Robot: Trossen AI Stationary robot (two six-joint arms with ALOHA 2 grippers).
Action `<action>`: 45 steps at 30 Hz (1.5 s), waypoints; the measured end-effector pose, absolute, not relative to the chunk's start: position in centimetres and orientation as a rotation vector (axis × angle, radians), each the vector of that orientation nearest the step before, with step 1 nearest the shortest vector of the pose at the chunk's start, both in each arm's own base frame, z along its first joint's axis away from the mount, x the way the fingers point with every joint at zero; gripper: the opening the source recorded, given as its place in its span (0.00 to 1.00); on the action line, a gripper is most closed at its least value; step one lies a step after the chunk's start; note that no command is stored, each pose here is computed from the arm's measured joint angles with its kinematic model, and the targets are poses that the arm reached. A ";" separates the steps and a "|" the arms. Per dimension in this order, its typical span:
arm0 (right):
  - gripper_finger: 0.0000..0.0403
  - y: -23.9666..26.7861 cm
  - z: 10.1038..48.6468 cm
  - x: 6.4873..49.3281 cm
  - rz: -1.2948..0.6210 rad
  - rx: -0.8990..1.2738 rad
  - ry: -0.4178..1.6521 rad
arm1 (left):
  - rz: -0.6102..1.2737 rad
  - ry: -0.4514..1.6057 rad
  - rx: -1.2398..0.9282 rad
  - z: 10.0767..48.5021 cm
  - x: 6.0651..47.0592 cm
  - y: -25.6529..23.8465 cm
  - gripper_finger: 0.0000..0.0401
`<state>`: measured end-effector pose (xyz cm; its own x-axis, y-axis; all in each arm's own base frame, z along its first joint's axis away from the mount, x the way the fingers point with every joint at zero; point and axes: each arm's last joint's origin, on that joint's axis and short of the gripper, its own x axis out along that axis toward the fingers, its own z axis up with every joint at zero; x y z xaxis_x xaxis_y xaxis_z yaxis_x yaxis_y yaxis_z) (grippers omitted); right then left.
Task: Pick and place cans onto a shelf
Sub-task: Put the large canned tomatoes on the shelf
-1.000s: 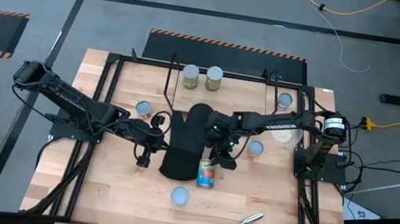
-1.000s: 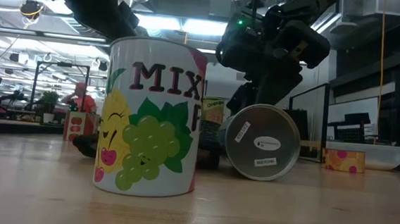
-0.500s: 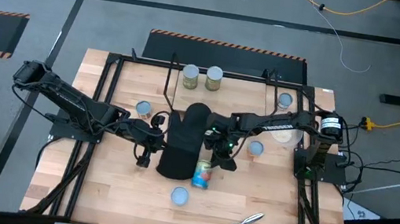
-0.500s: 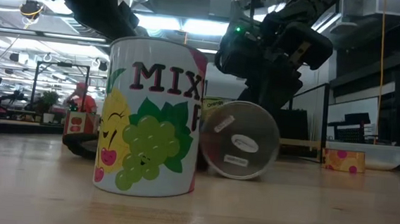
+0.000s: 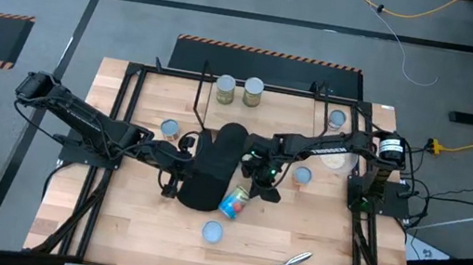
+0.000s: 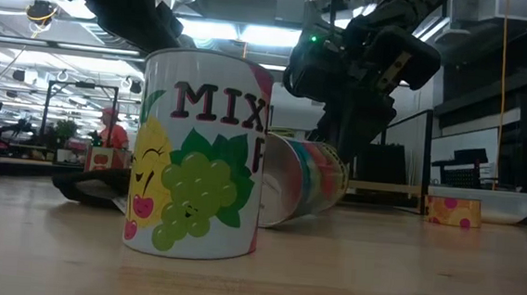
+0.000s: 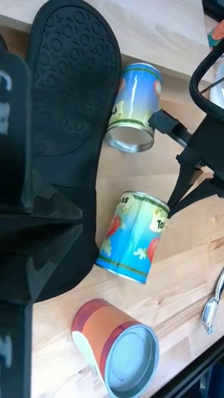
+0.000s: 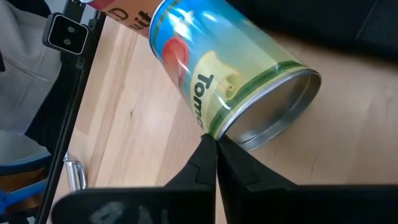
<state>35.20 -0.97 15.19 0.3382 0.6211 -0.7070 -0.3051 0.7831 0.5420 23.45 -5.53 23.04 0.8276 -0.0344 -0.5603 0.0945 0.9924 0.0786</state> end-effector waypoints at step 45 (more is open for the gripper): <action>0.00 -7.7 38.1 25.7 -0.246 -0.163 1.164 | -0.068 0.592 0.105 23.0 23.4 -5.5 0.03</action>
<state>25.72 -7.71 38.09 0.3730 -0.2753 -0.8860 0.1074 0.9614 -0.2535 23.45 -5.52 23.04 0.8276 -0.0338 -0.5602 0.0938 0.9925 0.0788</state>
